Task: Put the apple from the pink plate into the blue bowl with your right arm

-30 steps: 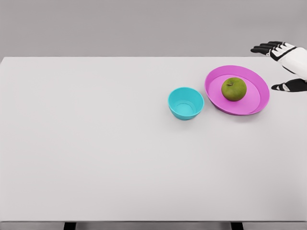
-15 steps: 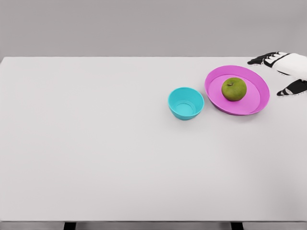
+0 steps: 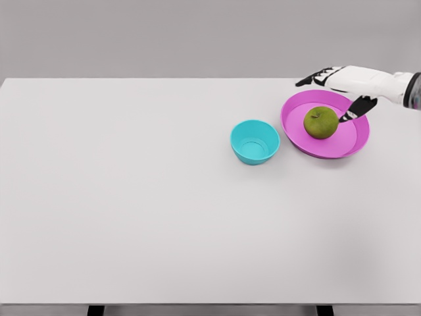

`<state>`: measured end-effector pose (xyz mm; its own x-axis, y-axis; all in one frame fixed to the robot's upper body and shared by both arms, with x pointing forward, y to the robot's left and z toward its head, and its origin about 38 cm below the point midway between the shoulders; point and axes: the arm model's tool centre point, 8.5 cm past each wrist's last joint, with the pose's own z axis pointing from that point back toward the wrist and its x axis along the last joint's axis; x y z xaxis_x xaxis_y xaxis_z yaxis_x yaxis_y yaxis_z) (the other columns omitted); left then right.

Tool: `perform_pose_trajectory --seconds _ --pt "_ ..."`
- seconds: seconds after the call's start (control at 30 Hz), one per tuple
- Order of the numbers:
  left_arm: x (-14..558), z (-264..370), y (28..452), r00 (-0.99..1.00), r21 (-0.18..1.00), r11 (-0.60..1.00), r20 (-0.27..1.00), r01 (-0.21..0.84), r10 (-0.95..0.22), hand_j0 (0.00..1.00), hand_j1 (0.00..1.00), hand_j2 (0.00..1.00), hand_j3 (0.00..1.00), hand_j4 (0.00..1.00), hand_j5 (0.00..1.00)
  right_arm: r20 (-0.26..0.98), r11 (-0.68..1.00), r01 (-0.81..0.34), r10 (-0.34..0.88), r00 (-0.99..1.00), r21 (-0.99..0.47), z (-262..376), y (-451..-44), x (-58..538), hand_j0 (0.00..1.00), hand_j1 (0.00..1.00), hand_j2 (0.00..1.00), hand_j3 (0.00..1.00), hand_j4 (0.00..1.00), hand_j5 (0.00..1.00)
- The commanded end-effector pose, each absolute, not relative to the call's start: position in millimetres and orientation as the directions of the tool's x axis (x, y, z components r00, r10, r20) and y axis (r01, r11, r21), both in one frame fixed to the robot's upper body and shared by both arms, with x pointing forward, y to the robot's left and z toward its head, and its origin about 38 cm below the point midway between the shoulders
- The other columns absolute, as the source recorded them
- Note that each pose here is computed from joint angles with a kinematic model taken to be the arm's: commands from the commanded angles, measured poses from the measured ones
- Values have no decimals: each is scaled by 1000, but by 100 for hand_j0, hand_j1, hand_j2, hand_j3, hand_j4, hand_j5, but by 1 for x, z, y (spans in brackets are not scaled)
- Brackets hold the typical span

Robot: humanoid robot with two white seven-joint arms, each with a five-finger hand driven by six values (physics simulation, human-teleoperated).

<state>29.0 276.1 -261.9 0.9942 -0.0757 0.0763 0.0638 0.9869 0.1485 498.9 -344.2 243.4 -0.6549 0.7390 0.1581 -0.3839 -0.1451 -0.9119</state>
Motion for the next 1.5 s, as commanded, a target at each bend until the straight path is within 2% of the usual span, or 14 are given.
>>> perform_pose_trajectory --seconds 0.0,0.47,0.73,1.47 --pt "29 -262 276 994 148 987 76 64 -76 100 100 100 100 100 100 145 -159 -392 754 -641 -906 240 -350 500 100 100 100 100 100 100" --pt "29 -262 276 994 148 987 76 64 -76 100 100 100 100 100 100 154 -194 -471 782 -603 -861 207 -357 501 100 100 100 100 100 100" --pt "29 -262 276 994 148 987 76 64 -76 100 100 100 100 100 100 163 -211 -498 779 -606 -841 196 -346 508 100 100 100 100 100 100" --pt "29 -262 276 994 149 987 76 64 -76 100 100 100 100 100 100 161 -221 -533 799 -579 -817 186 -343 521 100 100 100 100 100 100"
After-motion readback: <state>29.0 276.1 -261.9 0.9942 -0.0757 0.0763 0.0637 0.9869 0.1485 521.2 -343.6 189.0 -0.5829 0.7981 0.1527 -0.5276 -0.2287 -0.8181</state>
